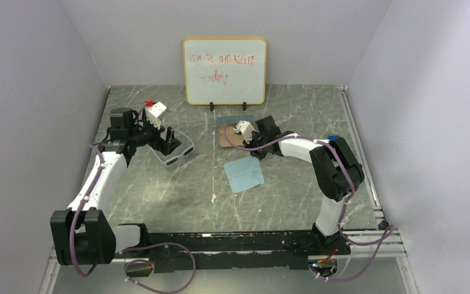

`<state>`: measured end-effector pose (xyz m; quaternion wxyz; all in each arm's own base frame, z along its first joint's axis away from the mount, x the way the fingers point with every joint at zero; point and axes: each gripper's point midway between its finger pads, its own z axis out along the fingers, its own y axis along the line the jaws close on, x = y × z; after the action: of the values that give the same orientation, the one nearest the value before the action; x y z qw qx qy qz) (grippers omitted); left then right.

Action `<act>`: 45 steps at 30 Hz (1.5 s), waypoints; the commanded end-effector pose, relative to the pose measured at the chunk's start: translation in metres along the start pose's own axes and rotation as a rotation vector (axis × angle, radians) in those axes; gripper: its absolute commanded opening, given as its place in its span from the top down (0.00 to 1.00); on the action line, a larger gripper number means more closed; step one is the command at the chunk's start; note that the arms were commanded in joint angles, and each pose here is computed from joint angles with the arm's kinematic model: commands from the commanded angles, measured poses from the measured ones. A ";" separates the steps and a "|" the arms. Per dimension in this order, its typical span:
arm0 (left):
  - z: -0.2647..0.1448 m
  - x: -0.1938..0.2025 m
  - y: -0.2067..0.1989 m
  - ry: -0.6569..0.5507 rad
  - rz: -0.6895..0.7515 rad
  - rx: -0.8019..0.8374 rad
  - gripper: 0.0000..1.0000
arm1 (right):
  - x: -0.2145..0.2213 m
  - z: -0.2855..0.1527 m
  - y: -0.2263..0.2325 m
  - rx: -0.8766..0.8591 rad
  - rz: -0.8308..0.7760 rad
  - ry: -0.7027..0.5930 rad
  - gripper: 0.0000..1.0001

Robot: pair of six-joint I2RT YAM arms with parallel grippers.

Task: Organize the sunglasses
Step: Adjust the glasses cleaning cloth at the center of the board.

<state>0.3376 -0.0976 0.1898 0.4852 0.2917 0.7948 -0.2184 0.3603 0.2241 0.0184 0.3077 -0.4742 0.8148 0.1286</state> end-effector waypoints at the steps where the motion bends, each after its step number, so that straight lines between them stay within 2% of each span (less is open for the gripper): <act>1: 0.000 -0.007 -0.002 -0.024 0.008 0.007 0.04 | -0.006 -0.013 -0.029 0.133 0.038 -0.028 1.00; 7: 0.004 -0.009 -0.004 -0.018 0.022 0.012 0.04 | -0.009 -0.018 -0.038 0.159 0.060 -0.037 0.98; 9: 0.009 -0.013 -0.010 -0.008 0.047 0.017 0.04 | -0.016 -0.027 -0.038 0.151 0.058 -0.056 0.82; 11: 0.016 -0.022 -0.015 -0.004 0.086 0.012 0.04 | -0.027 -0.044 -0.041 0.157 0.049 -0.095 0.70; 13: 0.026 -0.030 -0.022 0.007 0.131 -0.004 0.04 | -0.033 -0.063 -0.043 0.160 0.044 -0.121 0.65; 19: 0.077 -0.042 -0.044 0.074 0.255 -0.142 0.04 | -0.033 -0.118 -0.048 0.232 0.081 -0.166 0.62; 23: 0.110 -0.035 -0.080 0.115 0.389 -0.210 0.04 | -0.024 -0.142 -0.039 0.253 0.092 -0.189 0.61; 25: 0.124 -0.025 -0.100 0.150 0.421 -0.195 0.05 | -0.019 -0.153 -0.039 0.291 0.083 -0.207 0.59; 31: 0.150 0.009 -0.137 0.262 0.342 -0.083 0.15 | -0.008 -0.179 -0.054 0.373 0.107 -0.266 0.58; 38: 0.175 0.027 -0.138 0.321 0.299 -0.082 0.22 | -0.001 -0.190 -0.062 0.384 0.140 -0.301 0.58; 45: 0.190 0.067 -0.139 0.420 0.254 -0.070 0.31 | -0.001 -0.196 -0.063 0.390 0.142 -0.324 0.59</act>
<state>0.3411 -0.2989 0.0637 0.3519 0.4285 0.8304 -0.0554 0.3374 0.0911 0.1585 0.4790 -0.3239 0.8140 0.0560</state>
